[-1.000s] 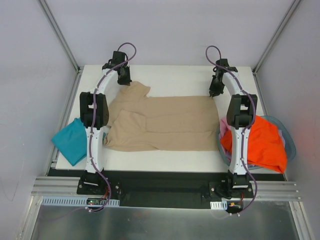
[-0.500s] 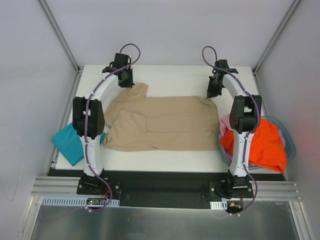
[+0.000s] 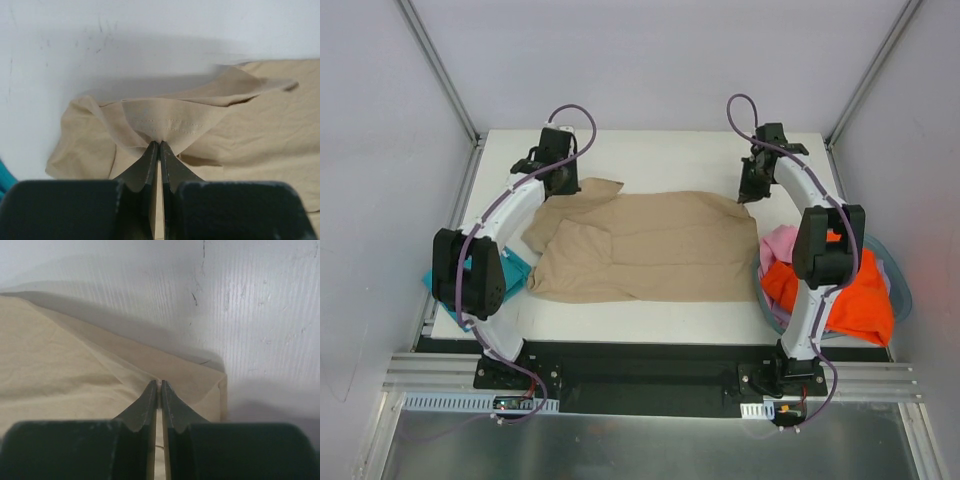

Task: Fold and stack the t-shirts
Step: Fold the other side of the tshirt into a rectangle

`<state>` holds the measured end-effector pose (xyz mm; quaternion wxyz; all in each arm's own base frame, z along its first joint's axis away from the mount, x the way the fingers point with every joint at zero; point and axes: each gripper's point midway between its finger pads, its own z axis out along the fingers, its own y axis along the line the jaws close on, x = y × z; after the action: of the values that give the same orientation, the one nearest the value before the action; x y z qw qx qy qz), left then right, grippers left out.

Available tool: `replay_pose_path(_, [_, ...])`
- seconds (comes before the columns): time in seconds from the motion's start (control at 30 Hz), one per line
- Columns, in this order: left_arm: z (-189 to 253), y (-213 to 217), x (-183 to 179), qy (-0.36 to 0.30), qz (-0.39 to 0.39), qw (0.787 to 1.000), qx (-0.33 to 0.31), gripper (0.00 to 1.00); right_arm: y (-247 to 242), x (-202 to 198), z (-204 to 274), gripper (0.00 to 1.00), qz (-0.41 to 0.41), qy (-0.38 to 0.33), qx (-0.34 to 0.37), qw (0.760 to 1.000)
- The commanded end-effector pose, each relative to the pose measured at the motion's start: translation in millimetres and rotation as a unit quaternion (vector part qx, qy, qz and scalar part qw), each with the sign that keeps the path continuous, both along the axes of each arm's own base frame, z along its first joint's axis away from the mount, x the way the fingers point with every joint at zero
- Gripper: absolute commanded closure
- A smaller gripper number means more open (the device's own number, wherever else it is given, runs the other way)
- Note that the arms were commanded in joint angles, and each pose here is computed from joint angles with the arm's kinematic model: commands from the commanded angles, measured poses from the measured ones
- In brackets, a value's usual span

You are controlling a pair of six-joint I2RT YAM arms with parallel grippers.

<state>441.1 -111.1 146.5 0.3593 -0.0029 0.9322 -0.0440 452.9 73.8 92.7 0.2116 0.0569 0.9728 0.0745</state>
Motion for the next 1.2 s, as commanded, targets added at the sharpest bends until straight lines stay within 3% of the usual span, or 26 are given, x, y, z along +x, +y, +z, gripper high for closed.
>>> replay_pose_path(0.0, [30.8, 2.7, -16.1, -0.047, 0.023, 0.999, -0.004, 1.00, -4.7, -13.4, 28.8, 0.93, 0.007, -0.031, -0.017, 0.999])
replay_pose_path(0.57, [46.4, 21.0, -91.5, -0.080, 0.066, 0.994, -0.036, 1.00, -37.0, -50.1, 49.3, 0.94, 0.007, -0.037, -0.092, 0.995])
replay_pose_path(1.17, [5.0, 26.8, -157.5, -0.039, 0.111, 0.988, -0.104, 1.00, -47.1, -62.4, 38.0, 0.91, 0.012, -0.014, -0.100, 0.995])
